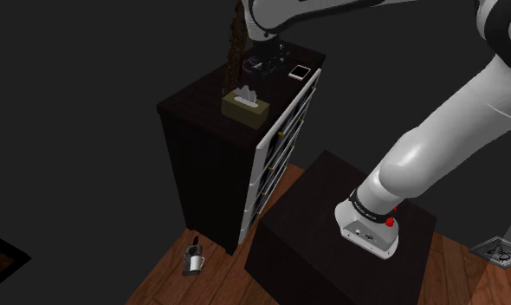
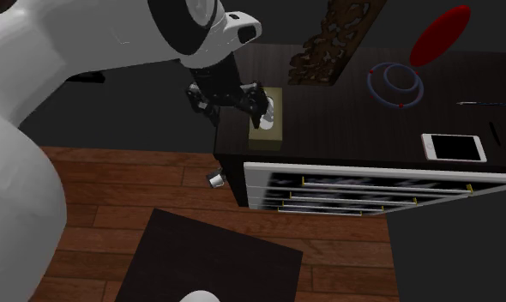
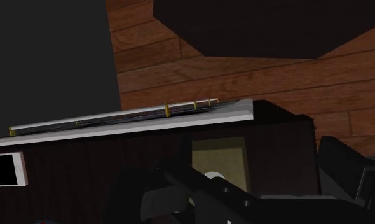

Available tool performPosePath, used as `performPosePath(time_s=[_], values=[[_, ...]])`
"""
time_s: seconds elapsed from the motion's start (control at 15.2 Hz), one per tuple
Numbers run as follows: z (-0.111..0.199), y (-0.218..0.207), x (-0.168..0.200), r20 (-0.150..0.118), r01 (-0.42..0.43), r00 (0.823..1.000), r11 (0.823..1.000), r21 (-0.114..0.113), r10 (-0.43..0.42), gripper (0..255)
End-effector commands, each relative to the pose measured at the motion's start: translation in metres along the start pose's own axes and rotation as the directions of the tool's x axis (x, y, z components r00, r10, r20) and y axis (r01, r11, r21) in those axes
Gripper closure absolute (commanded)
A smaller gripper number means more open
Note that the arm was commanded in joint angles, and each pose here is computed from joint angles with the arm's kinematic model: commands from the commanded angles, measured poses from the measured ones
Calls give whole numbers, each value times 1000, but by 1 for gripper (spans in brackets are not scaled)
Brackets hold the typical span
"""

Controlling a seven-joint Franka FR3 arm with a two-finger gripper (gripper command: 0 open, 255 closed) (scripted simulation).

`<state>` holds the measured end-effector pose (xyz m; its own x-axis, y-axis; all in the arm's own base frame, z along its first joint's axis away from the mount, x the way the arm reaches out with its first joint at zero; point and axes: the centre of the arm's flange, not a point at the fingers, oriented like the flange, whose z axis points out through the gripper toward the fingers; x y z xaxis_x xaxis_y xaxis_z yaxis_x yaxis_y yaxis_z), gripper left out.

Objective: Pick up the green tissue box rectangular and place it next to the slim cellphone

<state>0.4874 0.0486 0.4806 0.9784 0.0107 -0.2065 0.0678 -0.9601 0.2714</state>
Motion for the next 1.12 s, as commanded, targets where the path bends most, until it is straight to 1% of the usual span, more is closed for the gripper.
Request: performPosePath(time_s=[0.0,0.26,0.59,0.66,1.06], values=[[10,-6,29,19,-13,1000,999,-39,14,0],[33,-13,84,56,-35,998,993,-115,42,0],[65,-18,151,98,-58,992,976,-210,81,0],[65,-18,151,99,-59,992,976,-210,81,0],[96,-11,147,99,-59,992,976,-210,81,0]])
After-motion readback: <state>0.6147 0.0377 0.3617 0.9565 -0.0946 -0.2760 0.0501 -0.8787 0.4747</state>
